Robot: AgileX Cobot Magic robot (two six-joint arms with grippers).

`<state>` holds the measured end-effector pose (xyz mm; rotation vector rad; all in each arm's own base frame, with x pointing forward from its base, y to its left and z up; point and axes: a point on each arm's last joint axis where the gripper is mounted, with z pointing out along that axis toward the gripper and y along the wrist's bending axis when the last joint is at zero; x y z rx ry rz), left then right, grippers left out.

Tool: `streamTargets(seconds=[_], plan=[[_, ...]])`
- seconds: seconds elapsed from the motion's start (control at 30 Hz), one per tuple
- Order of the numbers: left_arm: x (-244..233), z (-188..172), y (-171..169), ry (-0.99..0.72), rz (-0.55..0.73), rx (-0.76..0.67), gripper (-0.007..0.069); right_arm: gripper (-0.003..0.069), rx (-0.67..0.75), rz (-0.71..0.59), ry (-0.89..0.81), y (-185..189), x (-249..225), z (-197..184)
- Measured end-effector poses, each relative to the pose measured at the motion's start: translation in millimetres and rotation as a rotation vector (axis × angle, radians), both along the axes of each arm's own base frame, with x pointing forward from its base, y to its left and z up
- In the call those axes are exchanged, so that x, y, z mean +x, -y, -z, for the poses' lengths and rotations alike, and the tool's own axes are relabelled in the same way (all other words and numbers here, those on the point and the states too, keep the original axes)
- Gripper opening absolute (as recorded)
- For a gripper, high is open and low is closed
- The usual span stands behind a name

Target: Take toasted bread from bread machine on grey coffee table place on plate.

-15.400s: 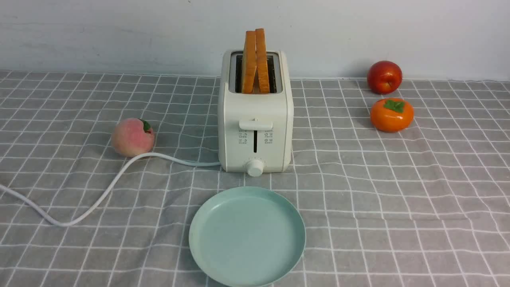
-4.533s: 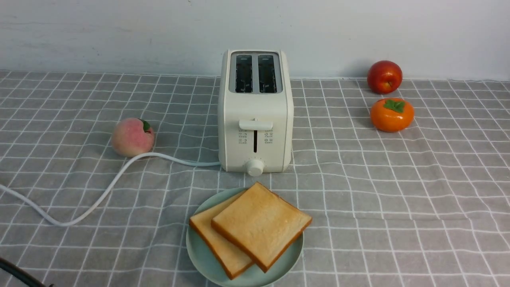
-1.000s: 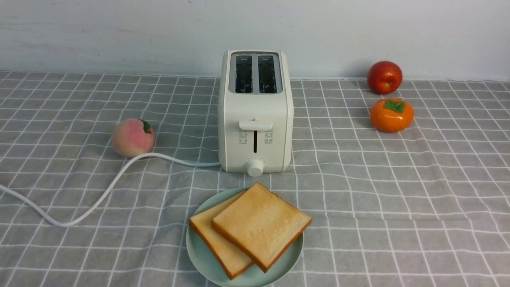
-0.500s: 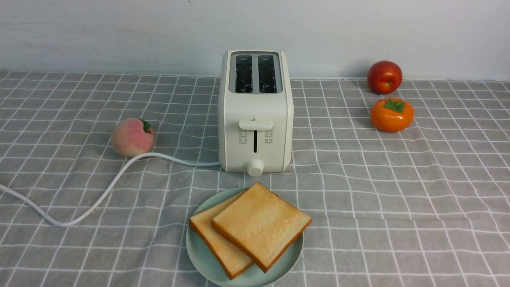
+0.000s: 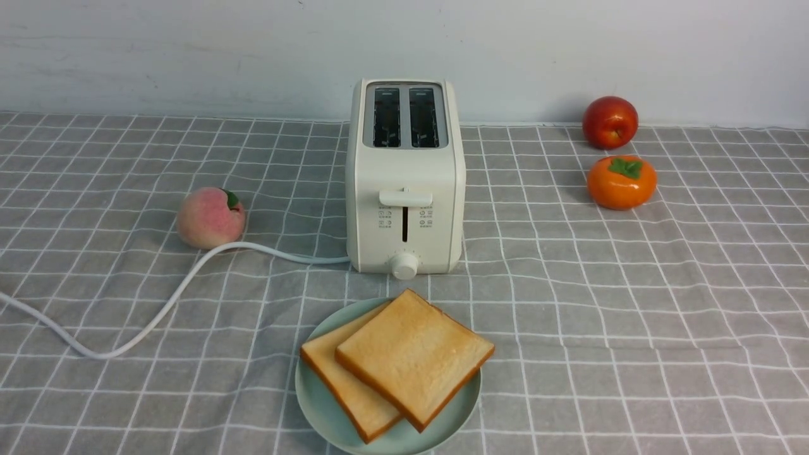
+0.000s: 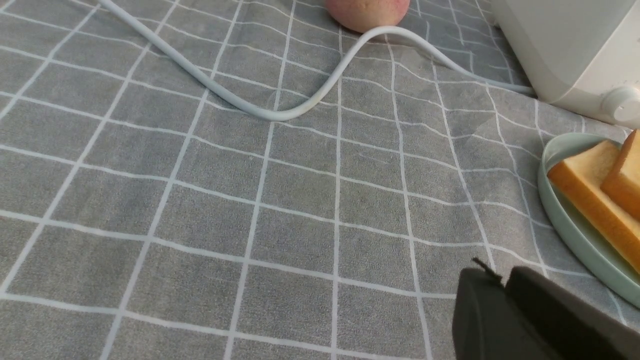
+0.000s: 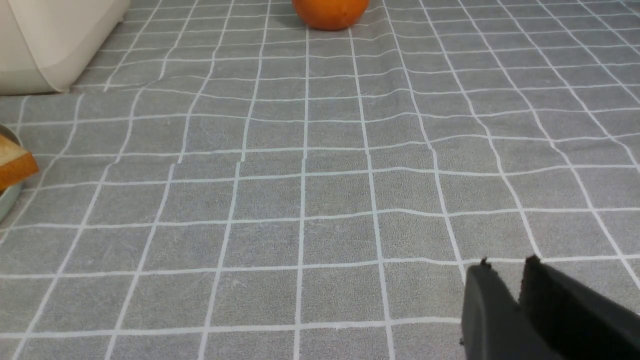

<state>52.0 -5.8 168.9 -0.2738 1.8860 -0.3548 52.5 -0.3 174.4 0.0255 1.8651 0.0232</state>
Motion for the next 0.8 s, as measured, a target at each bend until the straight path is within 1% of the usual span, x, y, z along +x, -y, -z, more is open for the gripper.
streamTargets(seconds=[0.8], plan=[[0.0,0.0,0.0,0.0,0.0,0.0,0.0074,0.0139,0.0,0.0,0.0,0.0,0.0,0.0]])
